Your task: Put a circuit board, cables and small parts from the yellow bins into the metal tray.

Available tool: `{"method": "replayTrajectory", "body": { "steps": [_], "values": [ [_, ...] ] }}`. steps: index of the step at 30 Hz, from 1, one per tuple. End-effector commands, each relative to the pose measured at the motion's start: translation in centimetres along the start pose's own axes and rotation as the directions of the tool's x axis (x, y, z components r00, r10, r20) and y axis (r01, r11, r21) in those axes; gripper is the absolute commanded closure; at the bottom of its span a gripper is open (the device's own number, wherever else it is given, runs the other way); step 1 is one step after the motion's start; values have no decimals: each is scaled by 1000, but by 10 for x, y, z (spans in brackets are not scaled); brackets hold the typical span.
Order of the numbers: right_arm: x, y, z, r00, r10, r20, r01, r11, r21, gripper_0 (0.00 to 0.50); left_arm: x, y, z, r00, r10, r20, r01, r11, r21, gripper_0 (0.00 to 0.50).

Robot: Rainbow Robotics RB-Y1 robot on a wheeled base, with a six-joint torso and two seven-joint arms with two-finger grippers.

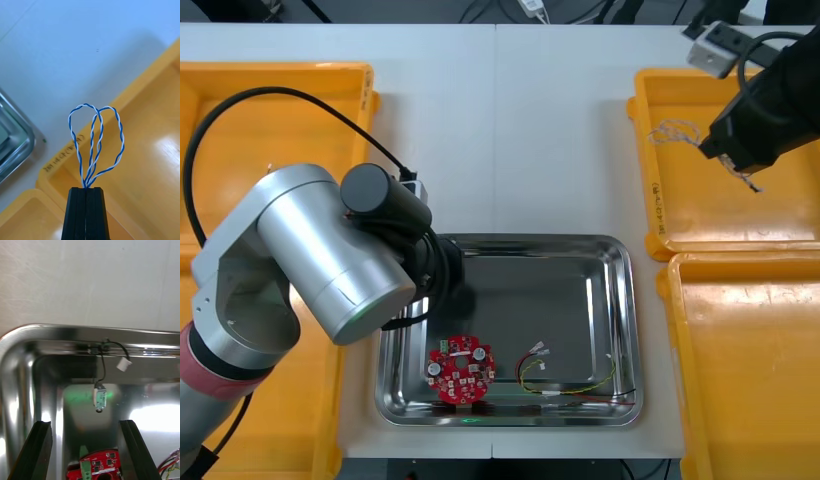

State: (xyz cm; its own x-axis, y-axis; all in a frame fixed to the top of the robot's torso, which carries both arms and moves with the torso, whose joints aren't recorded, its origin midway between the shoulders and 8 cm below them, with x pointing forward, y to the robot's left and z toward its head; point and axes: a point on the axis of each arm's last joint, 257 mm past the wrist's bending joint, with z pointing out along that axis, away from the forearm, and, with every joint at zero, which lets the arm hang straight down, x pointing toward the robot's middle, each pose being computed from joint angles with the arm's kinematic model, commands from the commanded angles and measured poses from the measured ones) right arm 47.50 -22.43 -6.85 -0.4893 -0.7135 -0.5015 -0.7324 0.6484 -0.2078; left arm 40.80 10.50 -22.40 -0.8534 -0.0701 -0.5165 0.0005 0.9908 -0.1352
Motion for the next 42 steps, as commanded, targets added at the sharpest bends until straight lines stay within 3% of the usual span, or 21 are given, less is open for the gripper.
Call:
{"method": "replayTrajectory", "body": {
  "steps": [1,9,17,22,27,33,37,42],
  "values": [
    [-27,29,-6,994,-110,17,110,994,0,500,-36,17,-24,995,75,70,-74,997,-12,0],
    [-33,93,21,958,-288,-4,286,953,-95,500,-74,38,-51,991,89,99,-90,996,3,0],
    [-36,141,44,919,-394,-3,387,905,-175,500,-105,62,-72,992,49,119,-48,999,-10,0],
    [-46,160,56,902,-431,19,427,886,-181,500,-127,79,-77,994,-9,111,11,1000,-16,0],
    [-49,170,69,860,-510,31,507,845,-170,500,-146,101,-75,992,-66,105,72,996,-47,0],
    [-45,178,92,796,-601,69,602,776,-189,500,-171,133,-71,980,-170,101,178,981,-77,0],
    [-35,182,106,783,-620,57,617,762,-195,500,-181,150,-67,971,-218,100,228,968,-102,0],
    [-22,188,122,794,-606,51,601,770,-213,500,-191,162,-58,959,-261,115,273,957,-101,0]
  ]
}}
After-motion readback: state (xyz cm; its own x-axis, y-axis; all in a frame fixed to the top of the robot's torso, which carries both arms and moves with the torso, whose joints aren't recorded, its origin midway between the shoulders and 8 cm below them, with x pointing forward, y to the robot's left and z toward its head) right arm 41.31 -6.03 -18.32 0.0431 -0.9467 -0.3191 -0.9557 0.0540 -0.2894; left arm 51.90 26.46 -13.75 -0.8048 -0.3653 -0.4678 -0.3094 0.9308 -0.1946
